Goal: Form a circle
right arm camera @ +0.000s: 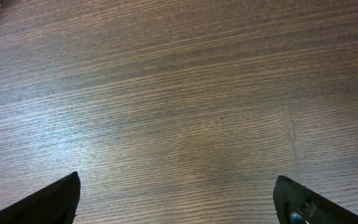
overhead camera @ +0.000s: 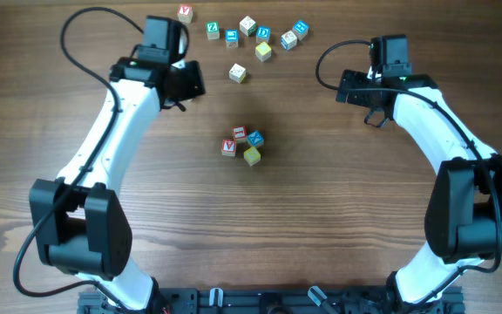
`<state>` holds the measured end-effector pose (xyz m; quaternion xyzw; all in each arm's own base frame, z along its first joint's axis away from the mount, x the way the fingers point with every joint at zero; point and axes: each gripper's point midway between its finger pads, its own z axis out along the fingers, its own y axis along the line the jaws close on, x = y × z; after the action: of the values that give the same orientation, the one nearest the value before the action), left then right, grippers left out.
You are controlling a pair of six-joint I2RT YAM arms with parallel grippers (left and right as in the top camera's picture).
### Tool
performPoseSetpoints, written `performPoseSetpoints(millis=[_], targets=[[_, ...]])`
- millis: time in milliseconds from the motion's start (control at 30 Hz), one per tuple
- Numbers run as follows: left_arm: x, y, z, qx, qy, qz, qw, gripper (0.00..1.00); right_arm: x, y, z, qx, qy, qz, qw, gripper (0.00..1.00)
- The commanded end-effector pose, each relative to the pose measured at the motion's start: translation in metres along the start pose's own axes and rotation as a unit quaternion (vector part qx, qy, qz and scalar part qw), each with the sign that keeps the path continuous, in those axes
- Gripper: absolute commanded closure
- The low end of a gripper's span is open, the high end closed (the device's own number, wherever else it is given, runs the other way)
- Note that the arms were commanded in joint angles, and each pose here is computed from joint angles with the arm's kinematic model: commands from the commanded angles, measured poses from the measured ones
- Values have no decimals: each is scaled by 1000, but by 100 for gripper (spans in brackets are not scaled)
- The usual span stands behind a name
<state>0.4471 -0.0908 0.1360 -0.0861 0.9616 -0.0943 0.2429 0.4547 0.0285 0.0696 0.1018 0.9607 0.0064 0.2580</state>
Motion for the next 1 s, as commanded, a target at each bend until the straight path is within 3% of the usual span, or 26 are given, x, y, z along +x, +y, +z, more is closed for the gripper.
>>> performPoseSetpoints(millis=[0, 200, 267, 300, 433, 700, 967], targets=[[-20, 3, 14, 5, -29, -15, 999, 96, -12, 1, -11, 0, -19, 4, 1000, 0], [-34, 16, 59, -29, -60, -16, 998, 92, -12, 1, -11, 0, -19, 4, 1000, 0], [-34, 23, 75, -46, -63, -17, 997, 84, -12, 1, -11, 0, -19, 4, 1000, 0], [-34, 24, 84, -47, -63, -17, 997, 69, -12, 1, -11, 0, -19, 4, 1000, 0], [-34, 26, 110, -44, -68, -17, 997, 57, -12, 1, -11, 0, -19, 4, 1000, 0], [-28, 33, 128, -56, -65, -17, 996, 62, -12, 1, -11, 0, -19, 4, 1000, 0], [14, 48, 128, -89, 20, -15, 996, 61, -12, 1, -11, 0, -19, 4, 1000, 0]])
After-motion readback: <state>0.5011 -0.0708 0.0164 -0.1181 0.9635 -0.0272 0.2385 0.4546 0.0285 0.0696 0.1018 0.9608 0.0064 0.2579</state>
